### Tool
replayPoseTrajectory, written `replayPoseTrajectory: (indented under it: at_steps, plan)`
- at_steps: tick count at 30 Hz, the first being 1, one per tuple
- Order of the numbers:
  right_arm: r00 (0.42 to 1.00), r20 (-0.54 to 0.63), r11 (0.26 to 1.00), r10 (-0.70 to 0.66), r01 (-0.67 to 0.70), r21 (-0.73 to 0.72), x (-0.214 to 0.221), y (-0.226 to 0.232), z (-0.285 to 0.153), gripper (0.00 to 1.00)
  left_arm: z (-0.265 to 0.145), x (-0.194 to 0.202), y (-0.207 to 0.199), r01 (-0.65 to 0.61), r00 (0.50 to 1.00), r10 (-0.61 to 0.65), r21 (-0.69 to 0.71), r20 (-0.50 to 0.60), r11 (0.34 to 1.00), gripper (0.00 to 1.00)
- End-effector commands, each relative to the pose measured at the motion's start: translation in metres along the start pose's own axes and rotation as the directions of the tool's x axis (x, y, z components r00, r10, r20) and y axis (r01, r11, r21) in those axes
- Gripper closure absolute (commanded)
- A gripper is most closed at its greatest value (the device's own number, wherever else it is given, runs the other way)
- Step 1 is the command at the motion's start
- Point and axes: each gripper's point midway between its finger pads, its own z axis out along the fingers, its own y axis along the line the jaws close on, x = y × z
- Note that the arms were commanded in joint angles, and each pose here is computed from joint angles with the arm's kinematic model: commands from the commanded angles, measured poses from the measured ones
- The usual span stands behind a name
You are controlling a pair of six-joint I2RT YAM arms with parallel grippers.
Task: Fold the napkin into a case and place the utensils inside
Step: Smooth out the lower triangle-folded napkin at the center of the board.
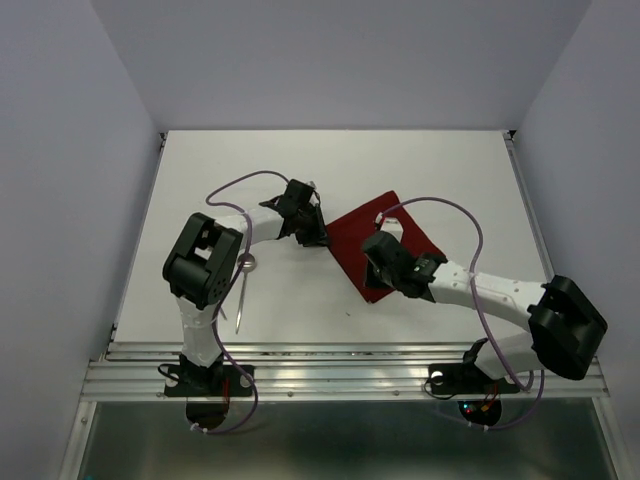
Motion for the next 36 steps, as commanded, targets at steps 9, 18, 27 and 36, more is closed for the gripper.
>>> replayPoseTrajectory:
  at_steps: [9, 18, 27, 36]
  plan:
    - [0.999, -0.052, 0.998, 0.005, -0.003, 0.057, 0.026, -0.023, 0.016, 0.91, -0.040, -0.025, -0.016, -0.100, 0.990, 0.105, -0.052, 0.094, 0.994, 0.61]
    - [0.991, -0.136, 0.995, -0.001, 0.014, 0.095, 0.059, -0.041, 0.029, 0.93, -0.010, -0.032, -0.019, -0.085, 0.994, 0.088, -0.044, 0.072, 0.995, 0.97]
    - [0.999, 0.031, 0.994, 0.007, -0.010, 0.109, 0.010, -0.038, 0.002, 0.90, 0.016, -0.026, -0.004, -0.076, 0.997, 0.078, -0.083, 0.025, 0.994, 1.00]
    - [0.984, 0.134, 0.961, 0.119, -0.148, 0.233, -0.038, -0.100, 0.001, 0.87, 0.026, -0.018, 0.006, -0.078, 0.997, 0.078, -0.110, -0.008, 0.991, 1.00]
